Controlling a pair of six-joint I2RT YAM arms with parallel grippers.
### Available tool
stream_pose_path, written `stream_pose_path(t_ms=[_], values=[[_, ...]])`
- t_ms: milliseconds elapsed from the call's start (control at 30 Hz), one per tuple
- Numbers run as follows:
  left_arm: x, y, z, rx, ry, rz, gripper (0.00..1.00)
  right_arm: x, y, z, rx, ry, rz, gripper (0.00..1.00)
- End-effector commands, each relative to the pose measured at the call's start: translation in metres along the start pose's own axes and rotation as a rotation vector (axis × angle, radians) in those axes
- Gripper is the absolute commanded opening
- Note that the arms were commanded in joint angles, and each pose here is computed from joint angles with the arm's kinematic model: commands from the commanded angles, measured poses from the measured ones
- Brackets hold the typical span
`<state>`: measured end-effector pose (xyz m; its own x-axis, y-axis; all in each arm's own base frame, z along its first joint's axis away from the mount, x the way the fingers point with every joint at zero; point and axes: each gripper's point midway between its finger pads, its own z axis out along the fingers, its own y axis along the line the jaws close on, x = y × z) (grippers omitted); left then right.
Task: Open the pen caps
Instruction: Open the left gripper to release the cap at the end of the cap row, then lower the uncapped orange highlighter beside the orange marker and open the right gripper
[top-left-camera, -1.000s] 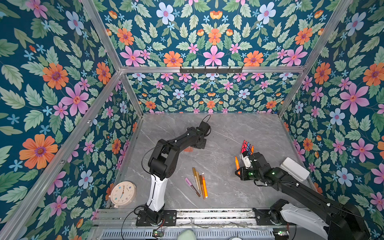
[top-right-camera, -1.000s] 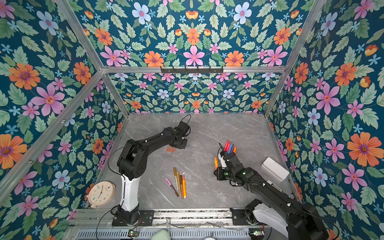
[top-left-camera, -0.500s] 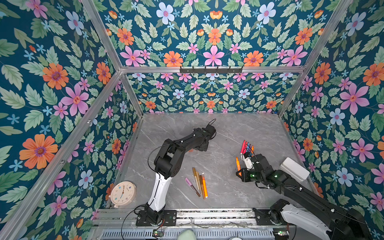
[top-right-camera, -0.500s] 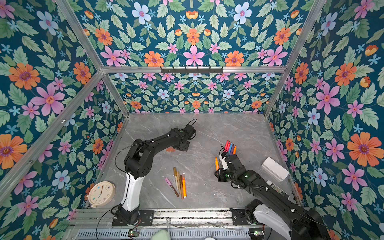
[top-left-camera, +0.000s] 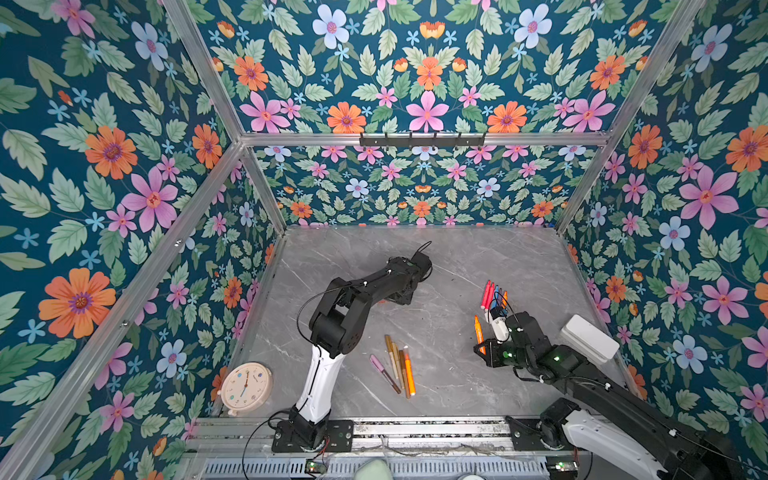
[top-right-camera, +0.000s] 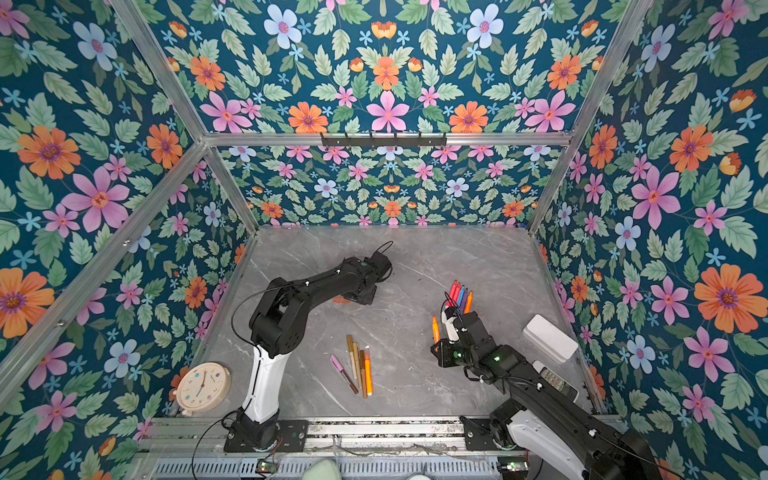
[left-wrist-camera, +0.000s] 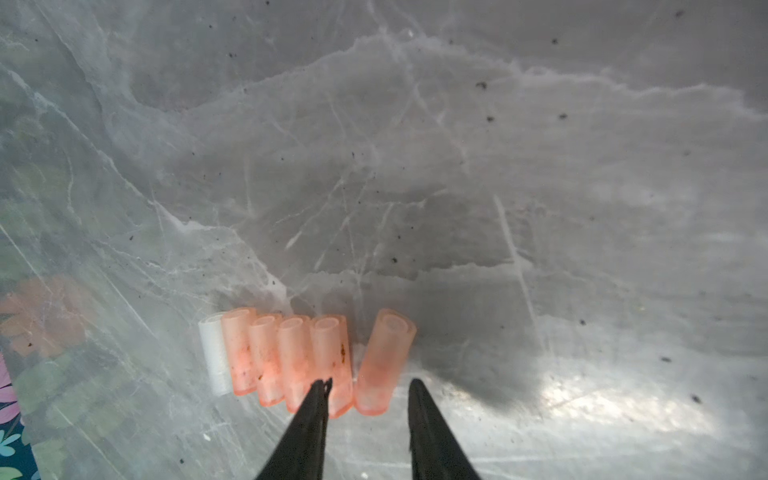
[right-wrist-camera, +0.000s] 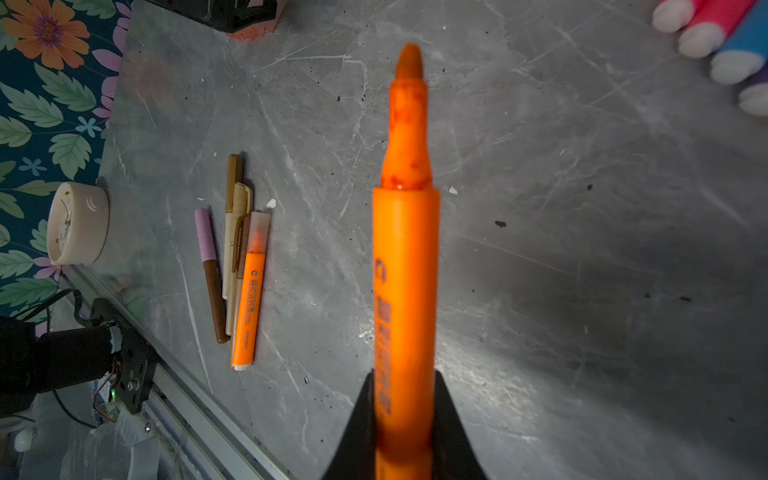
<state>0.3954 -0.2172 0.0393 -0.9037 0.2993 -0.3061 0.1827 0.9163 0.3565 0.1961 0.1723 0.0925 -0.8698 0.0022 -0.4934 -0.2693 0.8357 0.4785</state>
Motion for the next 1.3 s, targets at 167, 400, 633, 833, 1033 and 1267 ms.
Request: stream_pose_path(t_ms=[167, 400, 633, 833, 1033, 1267], values=[[-0.021, 0.000, -0.026, 0.065, -0.087, -0.029, 0.34, -0.014, -0.010, -0.011, 0.074, -0.041, 0.021, 0.00], [-0.030, -0.035, -0.045, 0.320, -0.177, -0.039, 0.30, -0.060, -0.050, -0.035, 0.070, -0.122, 0.289, 0.00], [-0.026, -0.048, -0.011, 0.502, -0.139, -0.119, 0.24, -0.093, -0.114, -0.059, 0.181, -0.242, 0.521, 0.00], [-0.031, -0.043, 0.001, 0.483, -0.137, -0.128, 0.26, -0.106, -0.151, -0.046, 0.236, -0.201, 0.593, 0.00], [-0.022, -0.037, 0.015, 0.429, -0.094, -0.110, 0.27, -0.111, -0.177, -0.018, 0.274, -0.120, 0.591, 0.00], [-0.013, -0.024, 0.023, 0.343, -0.066, -0.105, 0.28, -0.109, -0.189, -0.002, 0.282, -0.079, 0.619, 0.00]])
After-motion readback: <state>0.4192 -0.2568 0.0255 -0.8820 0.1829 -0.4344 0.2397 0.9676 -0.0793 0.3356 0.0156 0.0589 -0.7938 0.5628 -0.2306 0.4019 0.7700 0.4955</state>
